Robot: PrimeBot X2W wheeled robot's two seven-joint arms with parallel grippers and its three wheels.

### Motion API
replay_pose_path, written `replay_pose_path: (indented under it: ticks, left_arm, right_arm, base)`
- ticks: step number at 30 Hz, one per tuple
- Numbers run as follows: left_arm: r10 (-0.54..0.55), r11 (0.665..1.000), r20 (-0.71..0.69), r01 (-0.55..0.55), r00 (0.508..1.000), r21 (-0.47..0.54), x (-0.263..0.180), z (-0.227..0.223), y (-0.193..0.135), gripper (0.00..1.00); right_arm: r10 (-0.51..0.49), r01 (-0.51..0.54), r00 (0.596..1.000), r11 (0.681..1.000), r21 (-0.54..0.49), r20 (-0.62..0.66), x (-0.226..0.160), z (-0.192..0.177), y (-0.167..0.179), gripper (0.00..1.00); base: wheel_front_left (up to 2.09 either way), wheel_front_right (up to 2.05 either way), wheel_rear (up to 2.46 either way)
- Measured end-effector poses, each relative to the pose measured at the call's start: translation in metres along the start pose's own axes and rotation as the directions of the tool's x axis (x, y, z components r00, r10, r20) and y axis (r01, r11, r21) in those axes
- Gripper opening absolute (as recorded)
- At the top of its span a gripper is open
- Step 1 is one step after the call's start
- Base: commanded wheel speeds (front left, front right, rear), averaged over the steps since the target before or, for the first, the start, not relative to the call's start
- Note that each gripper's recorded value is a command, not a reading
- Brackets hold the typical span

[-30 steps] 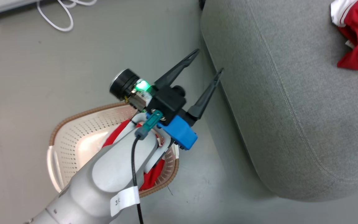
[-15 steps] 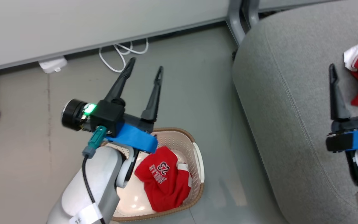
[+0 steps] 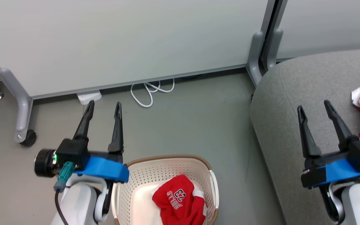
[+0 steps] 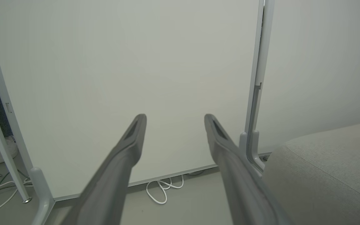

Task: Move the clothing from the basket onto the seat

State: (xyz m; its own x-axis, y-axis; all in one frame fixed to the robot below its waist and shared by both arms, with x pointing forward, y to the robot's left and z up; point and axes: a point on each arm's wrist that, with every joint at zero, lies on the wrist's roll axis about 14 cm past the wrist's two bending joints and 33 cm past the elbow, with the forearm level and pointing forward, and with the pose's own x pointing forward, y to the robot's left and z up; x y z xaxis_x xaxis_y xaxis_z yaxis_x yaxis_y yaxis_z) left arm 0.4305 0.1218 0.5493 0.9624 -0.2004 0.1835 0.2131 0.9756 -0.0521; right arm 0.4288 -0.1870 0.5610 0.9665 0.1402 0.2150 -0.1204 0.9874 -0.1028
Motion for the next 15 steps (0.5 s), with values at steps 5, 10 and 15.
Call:
replay_pose_path:
  ticks: [5, 10, 15]
  left_arm:
    - [0.035, 0.999, -0.019, -0.035, 0.999, 0.011, -0.025, -0.004, 0.012, 1.0]
    - [0.056, 0.998, -0.039, -0.055, 0.998, 0.015, -0.043, -0.009, 0.019, 1.0]
    - [0.068, 0.998, -0.051, -0.068, 0.996, 0.012, -0.055, -0.012, 0.023, 1.0]
  right_arm:
    - [-0.026, 0.027, 0.999, 0.999, 0.031, -0.024, -0.021, -0.005, 0.001, 1.0]
    - [-0.058, 0.06, 0.997, 0.997, 0.049, -0.056, -0.037, -0.013, -0.003, 1.0]
    - [-0.078, 0.083, 0.993, 0.994, 0.069, -0.084, -0.049, -0.022, -0.003, 1.0]
  base:
    - [0.0, 0.0, 0.0]
    - [0.0, 0.0, 0.0]
    - [0.0, 0.0, 0.0]
